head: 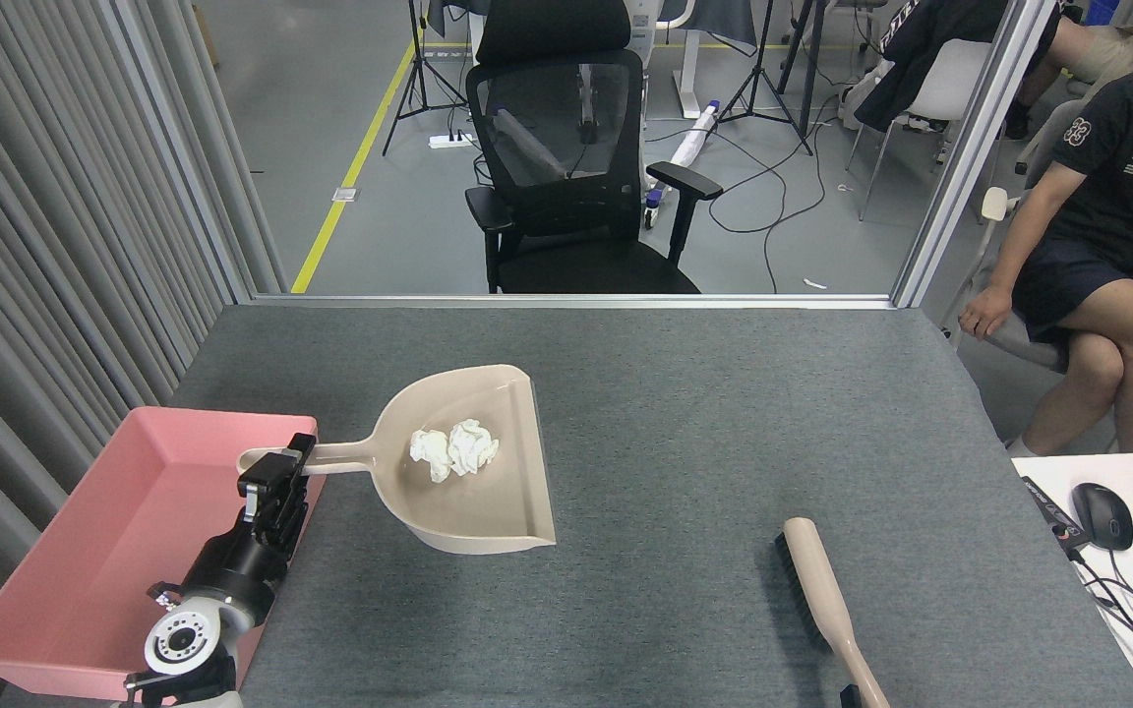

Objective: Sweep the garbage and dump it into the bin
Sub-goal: 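Lift the dustpan with the left gripper over the pink bin, then tilt the dustpan with the left gripper to dump paper into bin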

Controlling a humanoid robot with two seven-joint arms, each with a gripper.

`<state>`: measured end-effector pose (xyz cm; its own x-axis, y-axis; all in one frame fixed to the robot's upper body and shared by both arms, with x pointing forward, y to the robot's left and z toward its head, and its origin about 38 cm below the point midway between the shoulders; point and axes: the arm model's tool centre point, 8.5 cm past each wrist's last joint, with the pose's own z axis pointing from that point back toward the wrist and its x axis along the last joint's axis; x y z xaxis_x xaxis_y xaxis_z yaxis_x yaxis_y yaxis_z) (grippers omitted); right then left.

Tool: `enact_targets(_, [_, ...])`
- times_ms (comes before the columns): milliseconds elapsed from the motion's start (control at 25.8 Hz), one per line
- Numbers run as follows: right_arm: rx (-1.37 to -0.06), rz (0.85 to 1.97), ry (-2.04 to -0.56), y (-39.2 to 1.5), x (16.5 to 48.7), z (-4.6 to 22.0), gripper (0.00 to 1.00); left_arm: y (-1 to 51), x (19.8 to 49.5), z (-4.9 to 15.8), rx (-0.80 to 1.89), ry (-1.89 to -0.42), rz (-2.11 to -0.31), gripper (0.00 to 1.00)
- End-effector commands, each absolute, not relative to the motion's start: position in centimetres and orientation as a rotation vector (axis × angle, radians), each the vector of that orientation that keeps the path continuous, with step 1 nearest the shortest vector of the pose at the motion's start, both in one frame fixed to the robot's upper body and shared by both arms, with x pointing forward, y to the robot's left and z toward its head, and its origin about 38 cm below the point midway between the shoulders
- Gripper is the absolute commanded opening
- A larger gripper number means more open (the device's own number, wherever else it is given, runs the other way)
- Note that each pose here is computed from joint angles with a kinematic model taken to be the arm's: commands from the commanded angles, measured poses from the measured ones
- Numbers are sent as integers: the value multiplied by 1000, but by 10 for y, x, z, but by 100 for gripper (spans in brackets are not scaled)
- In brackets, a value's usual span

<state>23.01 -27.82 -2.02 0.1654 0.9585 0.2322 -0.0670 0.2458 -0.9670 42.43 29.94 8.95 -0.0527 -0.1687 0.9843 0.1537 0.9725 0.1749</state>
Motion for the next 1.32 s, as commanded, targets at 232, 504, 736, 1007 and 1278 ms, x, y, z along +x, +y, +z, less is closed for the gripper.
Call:
enact_targets(232, [-1048, 968, -1139, -281, 231, -19, 96, 401, 411, 109, 158, -1585, -240, 21])
enact_targets(504, [-1039, 973, -1150, -280, 231, -19, 96, 464, 394, 122, 188, -1589, -148, 21])
enact_targets(736, [-1038, 973, -1151, -280, 232, -19, 96, 521, 376, 124, 259, -1555, -85, 22])
enact_targets(1007, [-1042, 980, -1153, -282, 233, -17, 96, 557, 361, 129, 309, -1534, -110, 22])
enact_targets(1278, [-1042, 980, -1153, -282, 233, -17, 96, 593, 337, 115, 394, -1490, -145, 22])
